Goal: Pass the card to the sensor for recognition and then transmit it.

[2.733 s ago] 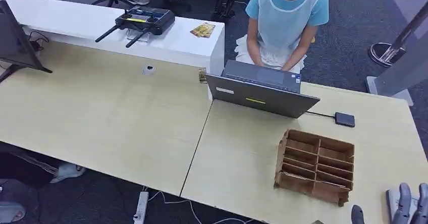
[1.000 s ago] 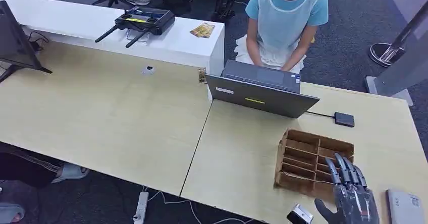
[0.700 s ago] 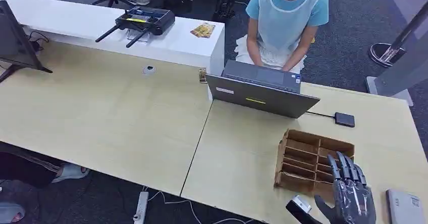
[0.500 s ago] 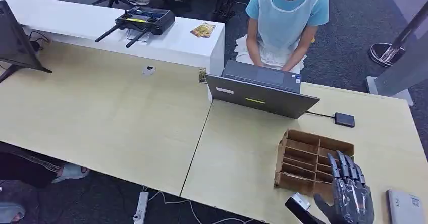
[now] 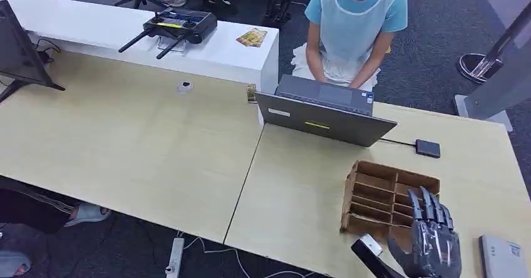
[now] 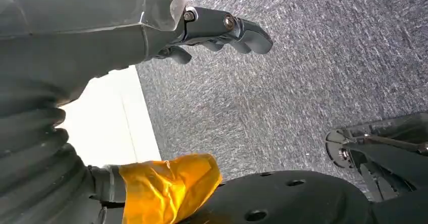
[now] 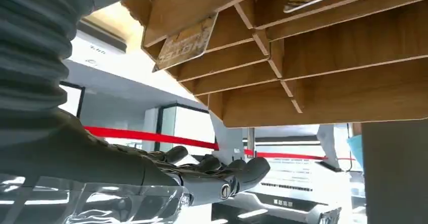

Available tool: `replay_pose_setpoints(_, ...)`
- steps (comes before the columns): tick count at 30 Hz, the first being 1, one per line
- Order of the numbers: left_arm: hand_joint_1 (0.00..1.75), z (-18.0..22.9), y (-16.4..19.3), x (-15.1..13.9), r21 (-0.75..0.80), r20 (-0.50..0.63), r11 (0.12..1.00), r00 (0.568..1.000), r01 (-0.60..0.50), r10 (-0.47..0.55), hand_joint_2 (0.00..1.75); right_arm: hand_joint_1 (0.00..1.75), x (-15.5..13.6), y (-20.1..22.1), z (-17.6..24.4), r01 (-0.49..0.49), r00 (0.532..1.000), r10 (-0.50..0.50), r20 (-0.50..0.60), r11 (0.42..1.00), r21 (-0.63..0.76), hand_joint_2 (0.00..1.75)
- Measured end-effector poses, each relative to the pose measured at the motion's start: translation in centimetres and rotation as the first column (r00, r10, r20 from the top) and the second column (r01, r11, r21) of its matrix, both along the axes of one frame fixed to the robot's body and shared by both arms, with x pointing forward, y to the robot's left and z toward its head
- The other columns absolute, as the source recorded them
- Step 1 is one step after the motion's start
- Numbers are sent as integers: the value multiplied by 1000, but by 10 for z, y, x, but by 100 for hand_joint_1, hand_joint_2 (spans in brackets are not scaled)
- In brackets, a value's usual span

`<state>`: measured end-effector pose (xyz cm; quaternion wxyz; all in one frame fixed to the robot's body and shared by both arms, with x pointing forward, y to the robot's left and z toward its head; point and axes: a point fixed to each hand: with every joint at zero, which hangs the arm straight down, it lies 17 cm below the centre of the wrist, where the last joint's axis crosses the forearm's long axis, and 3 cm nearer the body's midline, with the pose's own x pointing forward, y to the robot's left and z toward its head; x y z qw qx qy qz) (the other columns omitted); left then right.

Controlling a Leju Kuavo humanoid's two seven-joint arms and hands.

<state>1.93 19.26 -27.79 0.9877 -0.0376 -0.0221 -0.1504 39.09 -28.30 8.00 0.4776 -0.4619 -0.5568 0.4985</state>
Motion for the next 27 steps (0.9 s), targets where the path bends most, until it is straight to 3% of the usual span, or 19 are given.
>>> replay_pose_setpoints(19,0,0,0,0,0,0,1000,1000,-9,9,175,2,-3,-11,-3,41,999,-41,-12,999,20,175)
replay_pose_setpoints(21,0,0,0,0,1,-1,1000,1000,-10,10,175,14,-2,-13,-4,46,999,-46,-12,999,21,175)
replay_pose_setpoints(27,0,0,0,0,-1,3,1000,1000,-9,9,175,30,-2,-13,-6,50,999,-50,-17,998,22,175)
